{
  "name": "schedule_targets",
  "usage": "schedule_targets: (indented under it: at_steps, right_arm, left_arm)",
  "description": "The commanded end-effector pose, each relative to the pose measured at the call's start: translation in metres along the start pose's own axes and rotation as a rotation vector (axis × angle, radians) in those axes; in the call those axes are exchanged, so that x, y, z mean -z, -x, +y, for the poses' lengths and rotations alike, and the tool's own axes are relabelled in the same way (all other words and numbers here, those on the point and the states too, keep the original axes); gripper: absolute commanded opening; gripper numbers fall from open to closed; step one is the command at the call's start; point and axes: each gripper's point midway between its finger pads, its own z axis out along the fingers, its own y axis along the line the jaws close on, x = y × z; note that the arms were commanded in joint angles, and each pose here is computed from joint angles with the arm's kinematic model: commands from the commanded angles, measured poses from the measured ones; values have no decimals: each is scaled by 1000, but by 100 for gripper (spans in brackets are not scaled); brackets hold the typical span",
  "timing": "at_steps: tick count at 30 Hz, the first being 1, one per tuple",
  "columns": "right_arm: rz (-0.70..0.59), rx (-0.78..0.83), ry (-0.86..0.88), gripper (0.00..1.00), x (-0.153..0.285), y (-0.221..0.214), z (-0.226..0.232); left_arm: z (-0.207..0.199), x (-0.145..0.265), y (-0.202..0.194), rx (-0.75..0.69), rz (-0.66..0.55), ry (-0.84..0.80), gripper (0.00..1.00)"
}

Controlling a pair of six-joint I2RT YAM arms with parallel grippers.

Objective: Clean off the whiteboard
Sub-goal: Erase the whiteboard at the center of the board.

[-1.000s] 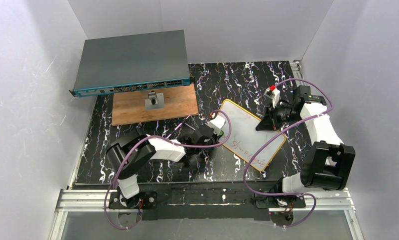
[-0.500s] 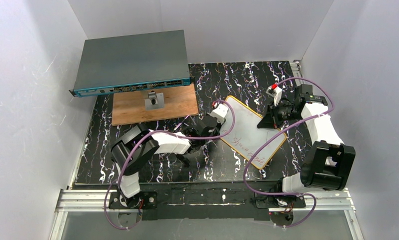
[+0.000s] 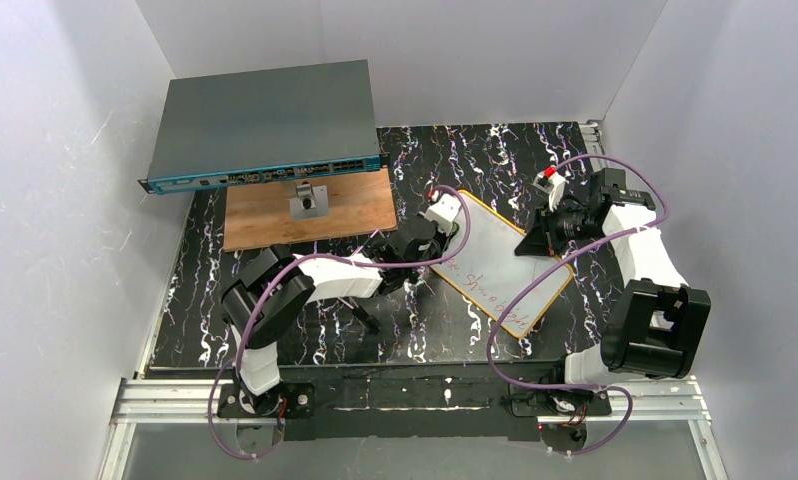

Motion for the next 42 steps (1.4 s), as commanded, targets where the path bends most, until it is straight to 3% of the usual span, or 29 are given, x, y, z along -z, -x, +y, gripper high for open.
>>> schedule_targets:
  at_steps: [1,12,18,23,30,42]
  right_arm:
    - [28,7,94,1,-5,-7,24]
    - [27,6,101,1,-5,-6,25]
    - [5,-22,161,1,-5,0,34]
    - [7,-95,252,1,-4,8,43]
    - [42,-146,231,1,-8,2,35]
    - [82,-201,229,1,-14,-7,27]
  left_arm:
    - [-1,-10,-15,9,38,-35,0]
    - [-5,22,-100,23,211,-63,0]
    - [-3,28,-115,16,247,-67,0]
    - [4,19,-84,-18,165,-60,0]
    - [23,-12,-38,46,51,-64,0]
    - [15,-38,34,85,-123,-96,0]
